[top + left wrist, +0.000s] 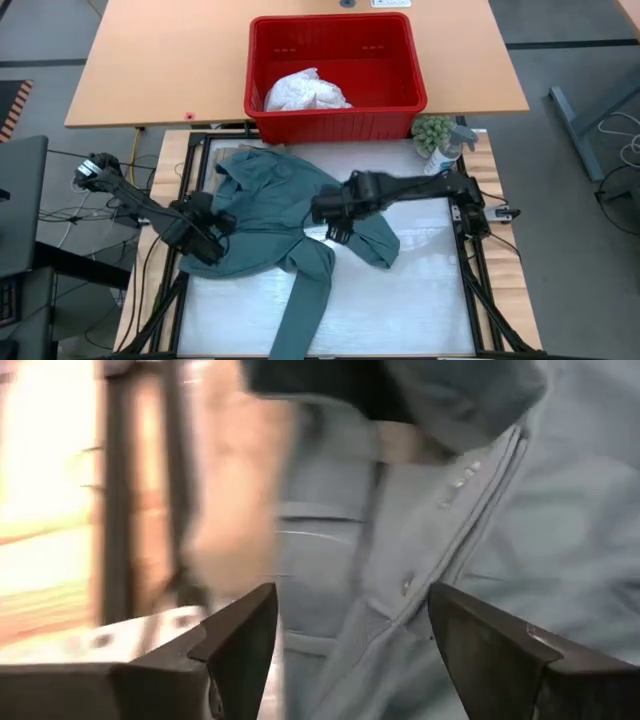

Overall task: Fold Laundry from Bin
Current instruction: Fold the blue pants in the red bin

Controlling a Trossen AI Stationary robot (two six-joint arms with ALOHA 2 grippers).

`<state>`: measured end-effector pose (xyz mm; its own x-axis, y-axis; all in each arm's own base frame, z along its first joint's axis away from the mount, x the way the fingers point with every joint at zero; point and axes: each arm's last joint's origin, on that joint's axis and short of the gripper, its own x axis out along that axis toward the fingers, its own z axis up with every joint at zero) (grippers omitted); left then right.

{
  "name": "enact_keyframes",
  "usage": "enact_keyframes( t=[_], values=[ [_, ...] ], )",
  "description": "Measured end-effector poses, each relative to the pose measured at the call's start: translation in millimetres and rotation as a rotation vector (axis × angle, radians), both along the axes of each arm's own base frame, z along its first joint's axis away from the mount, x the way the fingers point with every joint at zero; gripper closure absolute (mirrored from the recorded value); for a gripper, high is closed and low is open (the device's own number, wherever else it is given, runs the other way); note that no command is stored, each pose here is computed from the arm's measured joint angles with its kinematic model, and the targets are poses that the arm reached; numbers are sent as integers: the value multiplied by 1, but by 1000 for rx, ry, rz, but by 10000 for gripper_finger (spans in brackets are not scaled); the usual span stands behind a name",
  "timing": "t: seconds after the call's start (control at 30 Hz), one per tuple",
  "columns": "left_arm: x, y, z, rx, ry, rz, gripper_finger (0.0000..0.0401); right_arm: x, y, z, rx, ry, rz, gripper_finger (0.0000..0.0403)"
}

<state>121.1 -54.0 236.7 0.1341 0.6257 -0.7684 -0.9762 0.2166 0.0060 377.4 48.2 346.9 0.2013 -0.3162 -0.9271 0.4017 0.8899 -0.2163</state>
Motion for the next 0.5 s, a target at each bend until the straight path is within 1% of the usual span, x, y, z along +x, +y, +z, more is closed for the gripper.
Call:
enact_keyframes(
  t=[0.07,0.1,0.17,0.3,0.4,0.5],
  values=[
    [-4,4,3,-2,10,27,153,-1,6,-17,-18,39,-68,159],
    [-5,5,3,0,17,12,153,-2,8,-27,-15,64,-95,159],
    [-6,6,4,0,32,-17,153,-5,11,-45,-17,127,-122,159],
    [-6,8,4,-48,60,14,153,-12,16,-73,-31,223,-164,159],
    [-5,11,3,-88,75,73,153,-22,20,-86,-37,268,-194,159],
    [-4,14,2,-100,50,145,154,-35,23,-90,-46,271,-246,159]
  ],
)
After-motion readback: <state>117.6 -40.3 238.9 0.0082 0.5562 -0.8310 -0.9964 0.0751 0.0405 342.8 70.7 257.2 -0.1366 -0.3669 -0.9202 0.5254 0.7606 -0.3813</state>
